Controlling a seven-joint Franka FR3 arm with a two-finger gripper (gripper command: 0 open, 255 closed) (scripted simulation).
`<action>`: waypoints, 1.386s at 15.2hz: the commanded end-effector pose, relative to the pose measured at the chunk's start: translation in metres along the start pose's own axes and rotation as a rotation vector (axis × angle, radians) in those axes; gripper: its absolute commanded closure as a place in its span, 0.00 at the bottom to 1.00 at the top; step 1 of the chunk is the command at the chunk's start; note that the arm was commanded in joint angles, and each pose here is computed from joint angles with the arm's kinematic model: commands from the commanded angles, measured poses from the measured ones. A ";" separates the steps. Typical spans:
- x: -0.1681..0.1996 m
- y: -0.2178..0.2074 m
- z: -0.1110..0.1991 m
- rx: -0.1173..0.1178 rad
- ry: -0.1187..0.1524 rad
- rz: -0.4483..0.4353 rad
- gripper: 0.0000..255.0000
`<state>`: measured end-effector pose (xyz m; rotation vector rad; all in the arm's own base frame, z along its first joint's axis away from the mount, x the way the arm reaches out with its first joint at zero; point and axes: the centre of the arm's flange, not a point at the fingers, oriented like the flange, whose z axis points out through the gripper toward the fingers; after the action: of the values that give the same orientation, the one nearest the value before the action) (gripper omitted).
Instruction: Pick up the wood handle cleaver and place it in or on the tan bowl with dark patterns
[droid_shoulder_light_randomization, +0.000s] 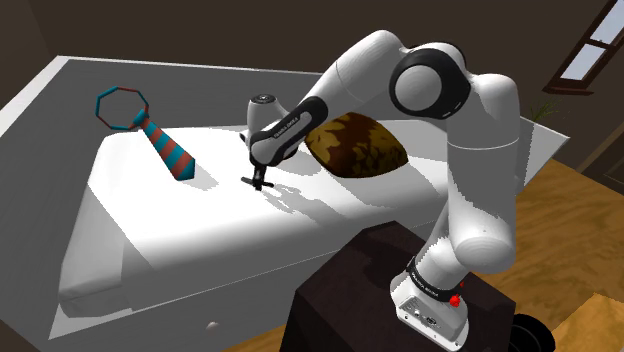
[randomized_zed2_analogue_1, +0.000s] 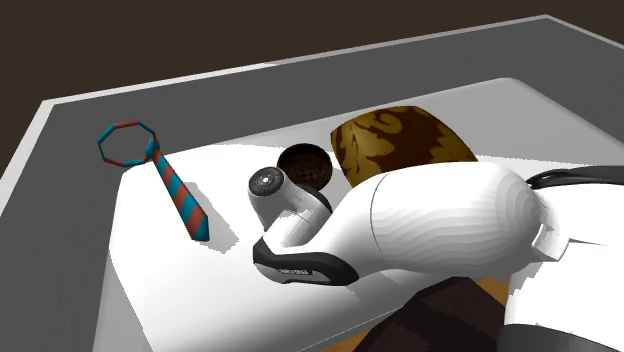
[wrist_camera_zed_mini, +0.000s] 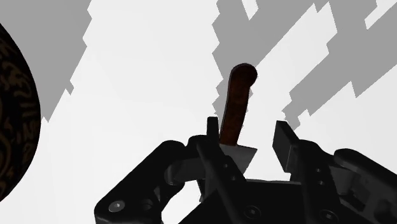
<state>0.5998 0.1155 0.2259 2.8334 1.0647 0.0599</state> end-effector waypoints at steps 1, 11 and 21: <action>-0.002 0.005 0.003 -0.006 0.002 0.008 1.00; -0.003 0.007 -0.018 -0.006 0.002 0.008 1.00; -0.003 0.014 -0.070 -0.006 0.002 0.008 1.00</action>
<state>0.6008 0.1093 0.2931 2.8332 1.0522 0.0672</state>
